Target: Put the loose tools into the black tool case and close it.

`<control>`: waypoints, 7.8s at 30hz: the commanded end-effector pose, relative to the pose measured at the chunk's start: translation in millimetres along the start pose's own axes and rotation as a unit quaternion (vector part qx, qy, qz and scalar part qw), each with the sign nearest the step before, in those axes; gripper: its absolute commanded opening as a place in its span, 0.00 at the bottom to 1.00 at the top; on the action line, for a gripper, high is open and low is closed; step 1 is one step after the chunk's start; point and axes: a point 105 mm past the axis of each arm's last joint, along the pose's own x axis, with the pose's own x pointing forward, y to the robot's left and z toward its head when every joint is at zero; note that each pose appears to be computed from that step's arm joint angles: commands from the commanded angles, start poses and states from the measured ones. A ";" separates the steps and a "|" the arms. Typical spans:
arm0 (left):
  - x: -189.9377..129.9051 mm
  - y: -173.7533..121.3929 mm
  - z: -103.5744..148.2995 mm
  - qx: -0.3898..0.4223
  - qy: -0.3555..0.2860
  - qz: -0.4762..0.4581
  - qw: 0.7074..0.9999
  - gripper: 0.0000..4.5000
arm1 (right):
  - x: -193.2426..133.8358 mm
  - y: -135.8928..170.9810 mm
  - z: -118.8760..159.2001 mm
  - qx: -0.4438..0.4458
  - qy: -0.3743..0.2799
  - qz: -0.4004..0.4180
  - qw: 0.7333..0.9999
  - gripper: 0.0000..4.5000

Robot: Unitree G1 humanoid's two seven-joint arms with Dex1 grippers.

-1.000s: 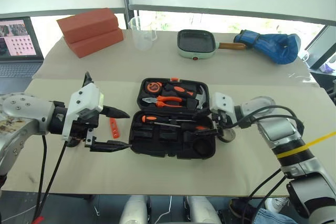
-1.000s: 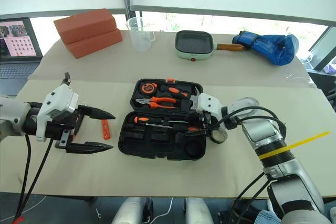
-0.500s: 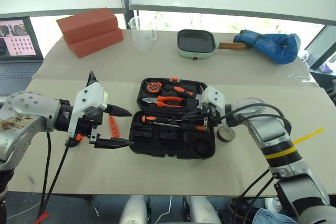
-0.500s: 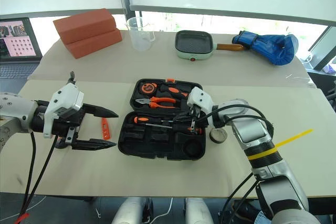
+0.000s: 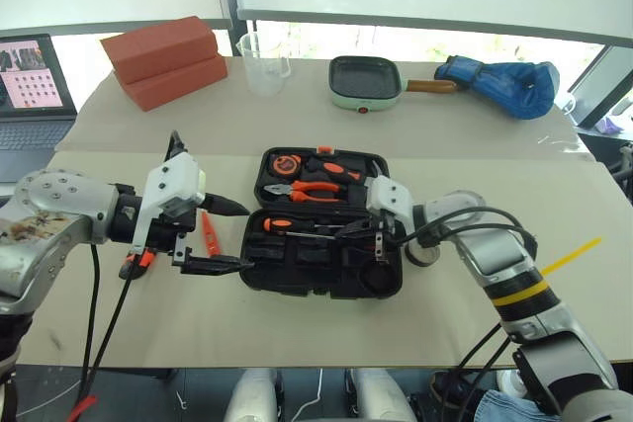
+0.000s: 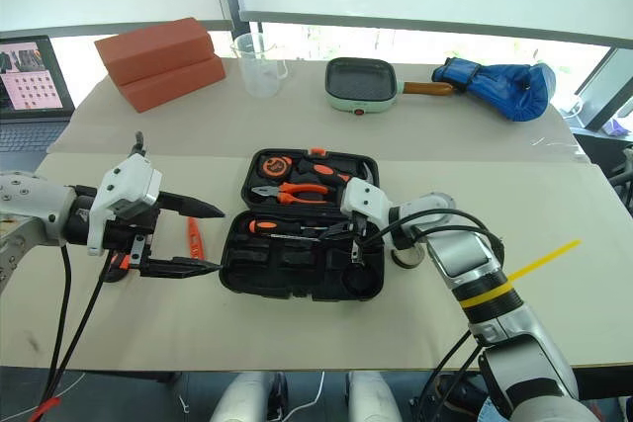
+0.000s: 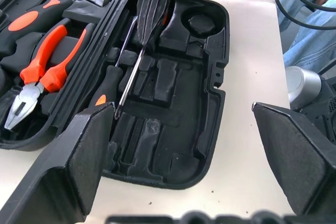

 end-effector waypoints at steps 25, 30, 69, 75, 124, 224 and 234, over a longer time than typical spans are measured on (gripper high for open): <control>-69.7 -21.6 -80.0 -0.188 0.027 0.299 0.935 1.00 | -123.2 35.8 94.7 0.036 -0.180 0.055 0.981 0.78; -103.2 -57.7 -121.7 -0.258 0.074 0.370 0.889 1.00 | -126.9 42.5 91.9 0.034 -0.178 0.067 0.981 1.00; -1.5 61.1 -76.9 -0.507 0.195 0.301 0.784 1.00 | -96.6 69.8 88.0 0.047 -0.236 -0.018 0.970 1.00; 13.7 56.0 -85.9 -0.538 0.211 0.297 0.760 1.00 | -98.6 71.3 89.6 0.043 -0.236 -0.023 0.970 1.00; 74.9 68.0 3.5 0.151 0.224 -0.133 0.954 0.08 | -113.7 95.5 73.1 0.039 -0.151 -0.021 0.988 1.00; 110.6 31.6 -86.9 -0.004 -0.004 -0.036 0.999 0.02 | -112.4 80.6 73.2 0.094 -0.166 -0.064 0.980 1.00; 91.6 44.2 -46.9 -0.043 -0.071 -0.021 0.996 0.02 | -112.5 78.7 72.6 0.091 -0.163 -0.056 0.981 1.00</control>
